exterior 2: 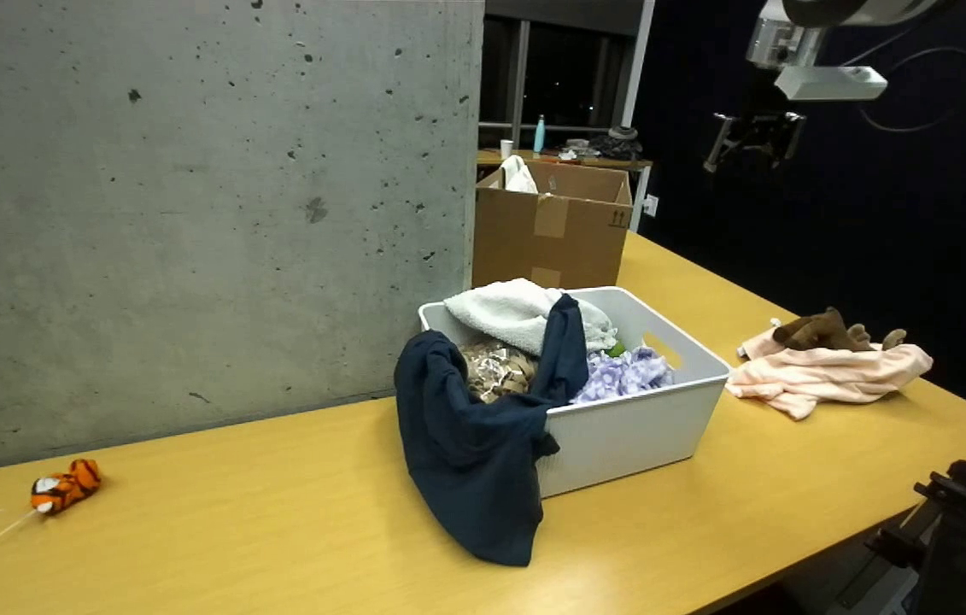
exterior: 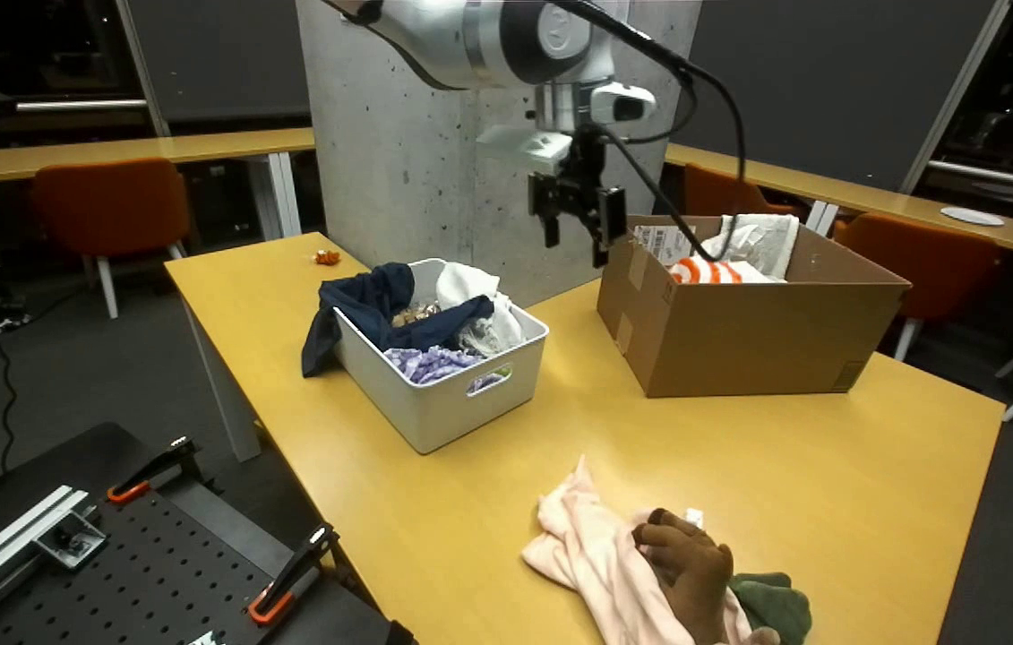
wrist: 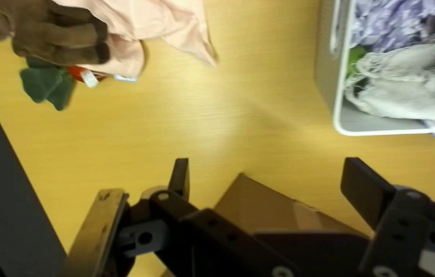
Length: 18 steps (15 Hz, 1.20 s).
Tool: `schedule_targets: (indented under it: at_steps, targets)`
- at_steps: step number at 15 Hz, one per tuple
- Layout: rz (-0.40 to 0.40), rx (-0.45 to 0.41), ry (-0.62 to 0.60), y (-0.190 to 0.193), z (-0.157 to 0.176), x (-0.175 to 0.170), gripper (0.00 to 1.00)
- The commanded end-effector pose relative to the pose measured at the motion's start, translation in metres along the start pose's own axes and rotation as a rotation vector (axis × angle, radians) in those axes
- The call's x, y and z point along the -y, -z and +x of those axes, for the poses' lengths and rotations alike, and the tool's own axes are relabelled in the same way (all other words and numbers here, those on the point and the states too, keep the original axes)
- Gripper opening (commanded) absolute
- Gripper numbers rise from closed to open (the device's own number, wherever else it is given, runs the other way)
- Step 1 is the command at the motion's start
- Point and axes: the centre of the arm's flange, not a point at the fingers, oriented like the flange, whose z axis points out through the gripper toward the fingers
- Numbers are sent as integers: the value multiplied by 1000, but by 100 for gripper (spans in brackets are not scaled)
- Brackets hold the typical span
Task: Take the clothing out of the basket
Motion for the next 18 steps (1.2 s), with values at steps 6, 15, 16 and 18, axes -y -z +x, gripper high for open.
schedule_targets:
  at_steps: [6, 15, 16, 18]
  targets:
    - [-40, -101, 430, 12, -51, 277, 100]
    - [-81, -8, 556, -111, -52, 327, 100]
    - [-90, 0, 558, -122, -47, 320, 100]
    - [-97, 17, 561, -144, -37, 305, 100]
